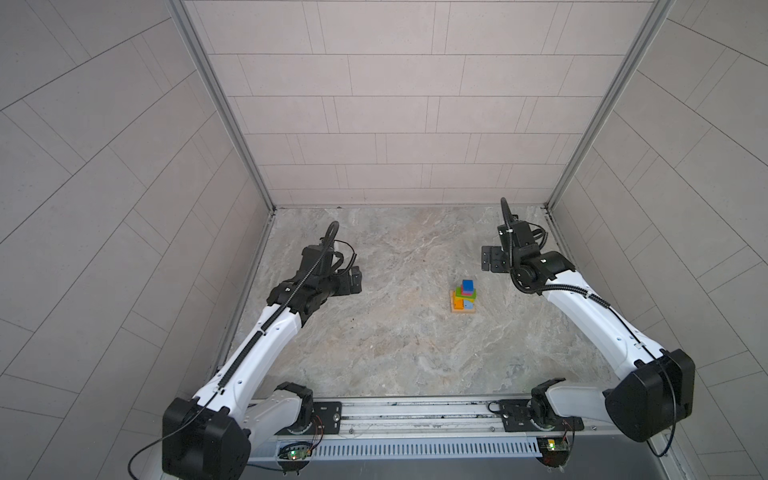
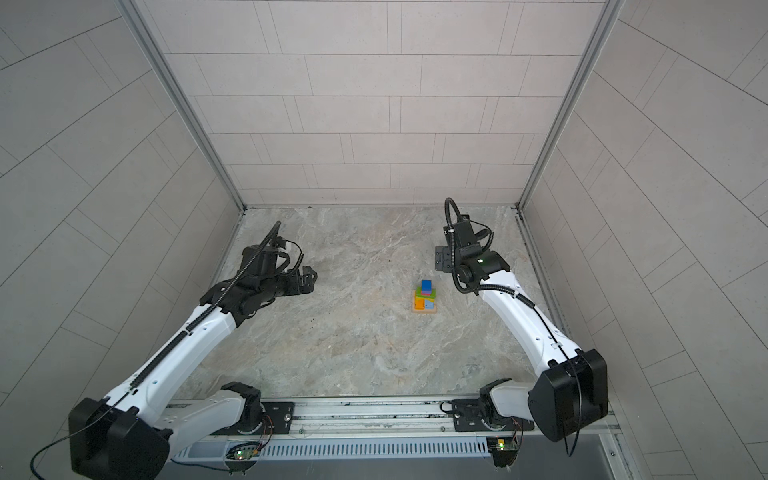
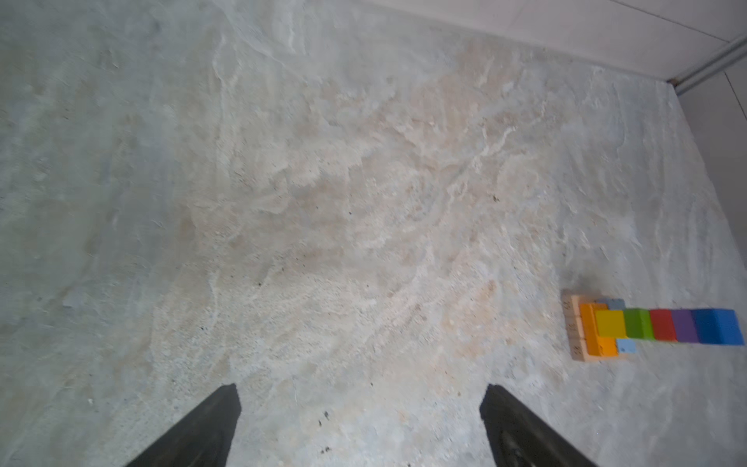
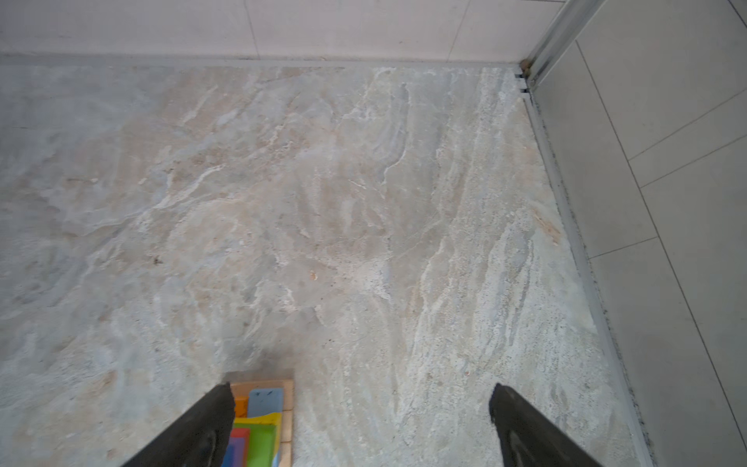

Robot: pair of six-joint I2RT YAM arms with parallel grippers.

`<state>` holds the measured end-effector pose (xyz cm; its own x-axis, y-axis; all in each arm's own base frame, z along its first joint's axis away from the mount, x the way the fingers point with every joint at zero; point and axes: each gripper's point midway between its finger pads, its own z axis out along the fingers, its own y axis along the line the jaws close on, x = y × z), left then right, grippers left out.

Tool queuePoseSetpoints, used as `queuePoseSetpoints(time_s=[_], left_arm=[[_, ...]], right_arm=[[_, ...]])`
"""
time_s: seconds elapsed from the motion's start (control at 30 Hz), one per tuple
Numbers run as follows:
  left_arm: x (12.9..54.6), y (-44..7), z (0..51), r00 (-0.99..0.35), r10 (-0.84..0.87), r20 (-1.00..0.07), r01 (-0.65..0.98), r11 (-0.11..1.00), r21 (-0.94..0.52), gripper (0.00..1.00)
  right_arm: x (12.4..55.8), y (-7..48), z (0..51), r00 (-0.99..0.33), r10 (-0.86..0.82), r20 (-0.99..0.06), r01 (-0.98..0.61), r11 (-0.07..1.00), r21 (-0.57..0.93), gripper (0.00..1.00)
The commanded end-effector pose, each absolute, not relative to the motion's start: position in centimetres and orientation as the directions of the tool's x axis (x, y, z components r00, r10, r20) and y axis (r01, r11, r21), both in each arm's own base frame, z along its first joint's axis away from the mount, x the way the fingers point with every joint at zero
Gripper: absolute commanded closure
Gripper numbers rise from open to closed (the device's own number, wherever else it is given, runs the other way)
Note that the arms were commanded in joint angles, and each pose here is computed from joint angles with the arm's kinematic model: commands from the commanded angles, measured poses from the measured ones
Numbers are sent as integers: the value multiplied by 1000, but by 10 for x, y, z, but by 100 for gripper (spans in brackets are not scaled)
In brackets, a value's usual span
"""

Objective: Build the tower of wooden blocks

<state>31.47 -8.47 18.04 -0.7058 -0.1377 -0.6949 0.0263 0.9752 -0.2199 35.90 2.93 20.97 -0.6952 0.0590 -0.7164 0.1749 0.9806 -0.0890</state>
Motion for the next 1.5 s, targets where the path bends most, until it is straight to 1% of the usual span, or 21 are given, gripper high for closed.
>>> queuePoseSetpoints(time_s=[0.0, 0.1, 0.2, 0.23, 0.3, 0.37, 0.53, 0.63, 0.7, 0.83, 0.9, 0.97, 1.03, 1.07, 1.1, 1.13, 1.23, 1.3, 1.37, 1.43, 1.47], left_arm=[[335, -50, 188, -571, -130, -811, -88, 991, -98, 0], [341, -47, 179, -552, -50, -832, -61, 998, -20, 0], [347, -18, 176, -495, 46, -868, -149, 979, 137, 0], [346, -4, 170, -481, 46, -875, -210, 964, 166, 0], [351, 12, 157, -459, 5, -889, -250, 959, 134, 0], [355, 26, 145, -460, -3, -888, -289, 946, 147, 0], [374, 19, 127, -383, 78, -920, -235, 955, 179, 0], [383, 9, 117, -346, 116, -931, -179, 966, 188, 0], [386, 4, 112, -334, 108, -936, -146, 975, 165, 0], [389, 13, 97, -317, 71, -946, -176, 976, 132, 0], [390, 11, 91, -310, 66, -948, -146, 982, 116, 0], [392, 10, 89, -325, 62, -944, -127, 986, 109, 0], [394, 14, 89, -330, 53, -942, -144, 984, 105, 0], [395, 20, 88, -343, 37, -939, -184, 977, 106, 0], [396, 28, 87, -356, 17, -934, -236, 966, 107, 0], [397, 32, 85, -364, -3, -931, -243, 966, 92, 0], [398, 35, 83, -369, -10, -929, -246, 965, 87, 0], [398, 35, 83, -370, -10, -929, -247, 965, 88, 0], [397, 34, 84, -365, -10, -931, -245, 966, 85, 0], [396, 33, 87, -357, -5, -934, -238, 967, 86, 0], [395, 32, 88, -352, -3, -936, -235, 968, 85, 0]], right_arm=[[365, 3, 213, -629, 68, -775, 219, 971, -92, 0], [366, -15, 201, -569, 120, -814, 279, 959, -54, 0], [363, -34, 184, -545, 129, -828, 344, 936, -80, 0], [362, -40, 175, -539, 133, -832, 365, 927, -89, 0], [359, -50, 159, -541, 141, -829, 395, 913, -102, 0], [356, -59, 145, -540, 143, -830, 422, 899, -119, 0], [348, -61, 121, -485, 129, -865, 414, 905, -97, 0], [343, -72, 117, -438, 108, -893, 462, 879, -120, 0], [343, -76, 113, -405, 114, -907, 483, 869, -107, 0], [344, -79, 111, -383, 115, -917, 501, 860, -102, 2], [341, -82, 117, -315, 115, -942, 524, 849, -72, 2], [333, -86, 124, -211, 120, -970, 550, 835, -16, 0], [330, -88, 127, -166, 95, -982, 554, 833, -13, 0], [329, -88, 126, -154, 88, -984, 554, 833, -12, 0], [329, -88, 124, -152, 89, -984, 555, 831, -10, 1], [332, -86, 122, -150, 85, -985, 540, 842, -9, 0], [346, -64, 116, -152, 15, -988, 406, 913, -48, 0], [352, -55, 109, -151, -8, -989, 359, 931, -63, 1], [356, -55, 107, -154, -20, -988, 365, 928, -76, 1], [356, -67, 103, -202, 30, -979, 437, 897, -63, 1], [362, -63, 101, -241, 4, -970, 407, 908, -97, 1]])
